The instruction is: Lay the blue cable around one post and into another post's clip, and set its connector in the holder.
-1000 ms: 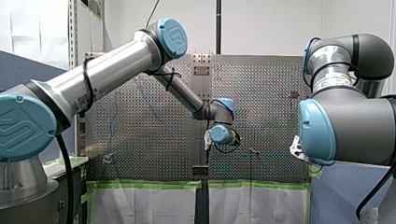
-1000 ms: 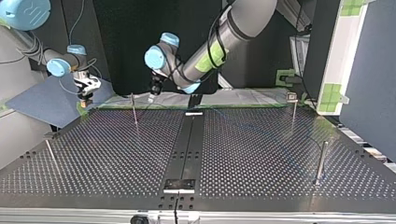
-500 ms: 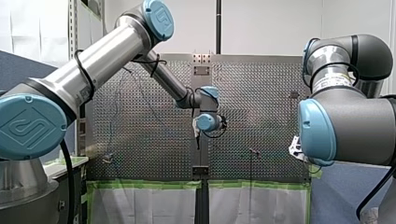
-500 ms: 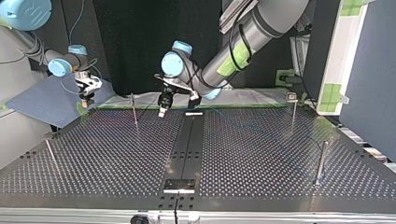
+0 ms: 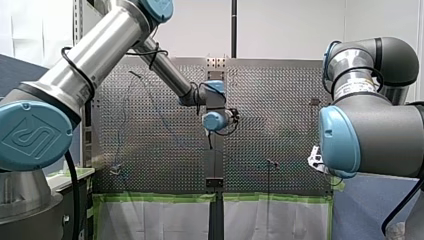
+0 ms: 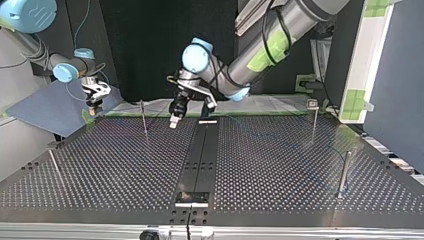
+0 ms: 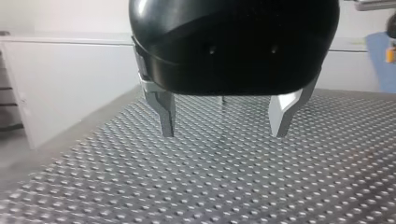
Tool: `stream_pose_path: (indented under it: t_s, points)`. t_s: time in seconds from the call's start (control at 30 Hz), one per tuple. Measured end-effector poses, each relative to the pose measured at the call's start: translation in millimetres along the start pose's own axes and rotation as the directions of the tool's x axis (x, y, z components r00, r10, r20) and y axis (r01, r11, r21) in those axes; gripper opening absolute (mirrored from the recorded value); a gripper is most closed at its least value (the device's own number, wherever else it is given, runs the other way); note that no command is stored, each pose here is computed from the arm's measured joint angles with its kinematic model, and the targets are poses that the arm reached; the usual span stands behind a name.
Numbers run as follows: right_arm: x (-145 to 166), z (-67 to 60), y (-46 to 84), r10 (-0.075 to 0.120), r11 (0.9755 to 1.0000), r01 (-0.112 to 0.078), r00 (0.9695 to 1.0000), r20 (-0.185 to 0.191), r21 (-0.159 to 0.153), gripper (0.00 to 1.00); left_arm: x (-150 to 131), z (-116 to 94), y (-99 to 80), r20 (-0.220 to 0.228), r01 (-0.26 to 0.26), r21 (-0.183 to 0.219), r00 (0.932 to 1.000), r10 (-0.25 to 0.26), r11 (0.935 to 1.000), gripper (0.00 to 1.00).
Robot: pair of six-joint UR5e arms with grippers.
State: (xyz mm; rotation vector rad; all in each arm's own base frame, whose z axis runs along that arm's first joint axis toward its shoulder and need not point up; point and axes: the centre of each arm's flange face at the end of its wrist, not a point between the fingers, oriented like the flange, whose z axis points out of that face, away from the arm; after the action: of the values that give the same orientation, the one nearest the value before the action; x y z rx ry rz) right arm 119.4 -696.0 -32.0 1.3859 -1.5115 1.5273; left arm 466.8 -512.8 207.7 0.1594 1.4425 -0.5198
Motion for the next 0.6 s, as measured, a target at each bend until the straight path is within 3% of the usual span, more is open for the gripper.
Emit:
stream_pose_path:
  t_s: [0.27, 0.6]
  points:
    - [-0.5, 0.1, -0.6, 0.0, 1.0, 0.0, 1.0, 0.0, 0.001, 0.0, -32.0, -17.1, 1.2, 0.079, 0.02, 0.008, 0.9966, -0.02, 0.9998, 1.0]
    - [-0.9, 0.4, -2.3, -0.001, 1.0, 0.001, 1.0, 0.0, 0.007, 0.0, -70.7, -42.0, 10.5, 0.171, 0.036, -0.002, 0.9846, -0.035, 0.9993, 1.0]
